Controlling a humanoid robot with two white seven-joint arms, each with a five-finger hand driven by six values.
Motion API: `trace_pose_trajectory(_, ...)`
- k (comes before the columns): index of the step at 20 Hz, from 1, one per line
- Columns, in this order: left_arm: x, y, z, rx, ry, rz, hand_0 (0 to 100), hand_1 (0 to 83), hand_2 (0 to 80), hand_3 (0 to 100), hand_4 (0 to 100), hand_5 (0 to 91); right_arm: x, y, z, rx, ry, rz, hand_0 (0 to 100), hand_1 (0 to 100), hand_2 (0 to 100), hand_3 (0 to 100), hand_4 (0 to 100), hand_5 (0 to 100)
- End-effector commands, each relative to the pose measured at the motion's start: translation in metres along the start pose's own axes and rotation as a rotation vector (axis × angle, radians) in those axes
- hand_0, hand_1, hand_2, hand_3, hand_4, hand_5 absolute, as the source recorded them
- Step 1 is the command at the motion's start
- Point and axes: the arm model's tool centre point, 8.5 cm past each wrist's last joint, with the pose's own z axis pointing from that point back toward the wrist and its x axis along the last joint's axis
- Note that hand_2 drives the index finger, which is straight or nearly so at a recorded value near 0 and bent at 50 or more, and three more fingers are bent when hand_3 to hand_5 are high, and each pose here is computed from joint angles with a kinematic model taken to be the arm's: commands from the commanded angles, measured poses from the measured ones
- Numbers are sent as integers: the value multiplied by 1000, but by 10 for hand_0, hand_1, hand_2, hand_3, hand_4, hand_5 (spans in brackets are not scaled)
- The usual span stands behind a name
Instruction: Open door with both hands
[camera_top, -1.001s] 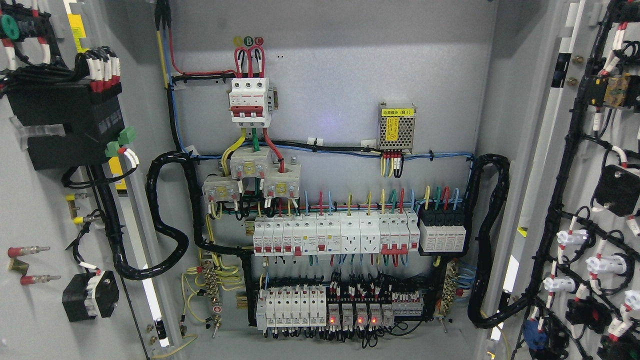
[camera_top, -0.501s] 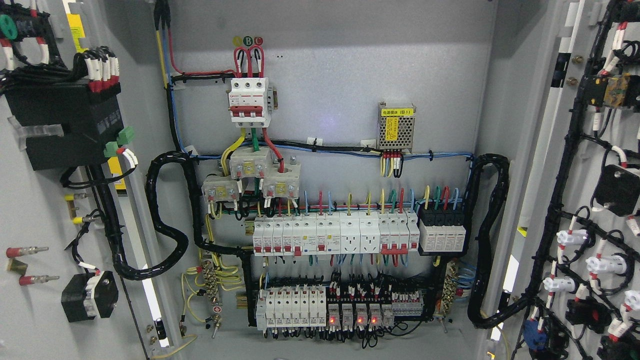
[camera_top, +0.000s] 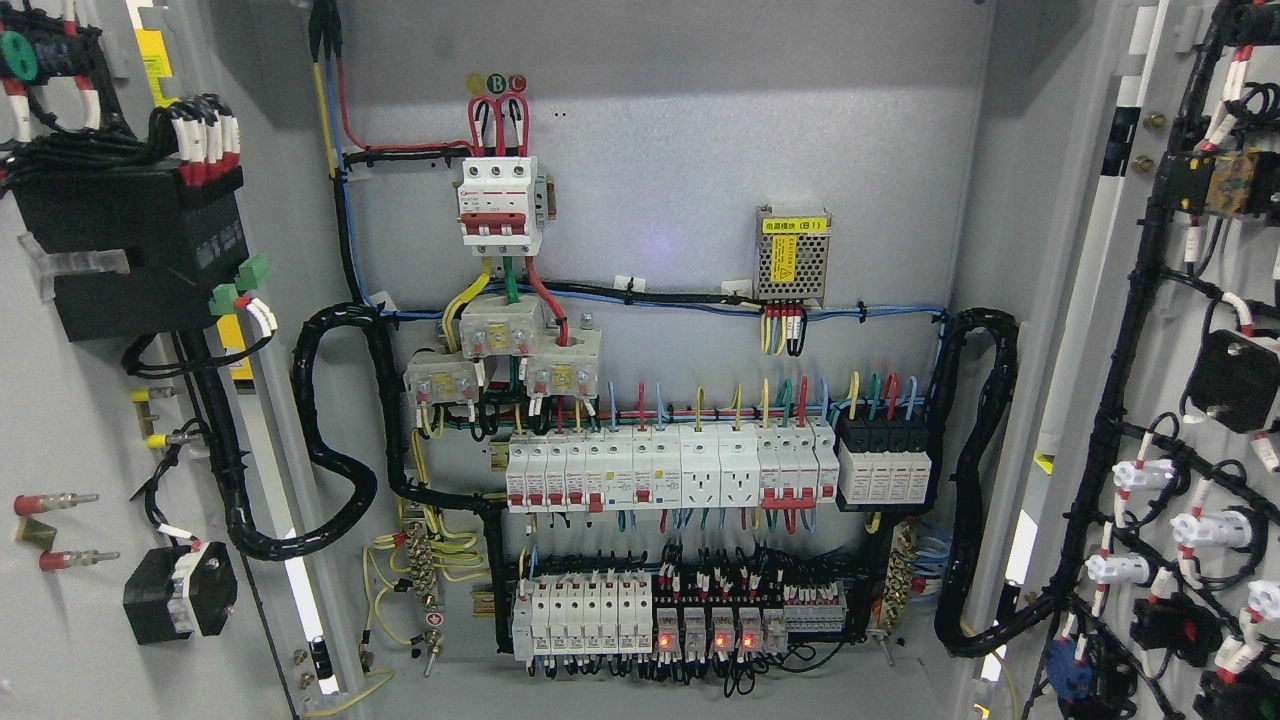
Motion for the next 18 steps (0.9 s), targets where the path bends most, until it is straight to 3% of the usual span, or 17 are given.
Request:
trace_pose_trajectory(1,217,-22,63,-87,-759,8,0,0,0,0,0,0,71,-20,43,-81,-136,183,201,123,0,0,0,0)
trace_pose_trajectory(4,267,-49,114,-189,-969,-52,0,0,0,0,0,0,83,-30,55,-101,-175,248,201,123,0,0,0,0)
trace_pose_trajectory(9,298,-106,193,-506,-1193,-252,0,0,0,0,0,0,98,-37,62,-100,-239,321,201,123,0,0,0,0)
trace_pose_trajectory(14,323,-124,252,-560,-1371,-319,0,0,0,0,0,0,112,-41,64,-86,-292,386,201,123,0,0,0,0)
trace_pose_trajectory(18,330,-128,274,-573,-1446,-353,0,0,0,0,0,0,114,-43,66,-92,-290,394,201,123,0,0,0,0)
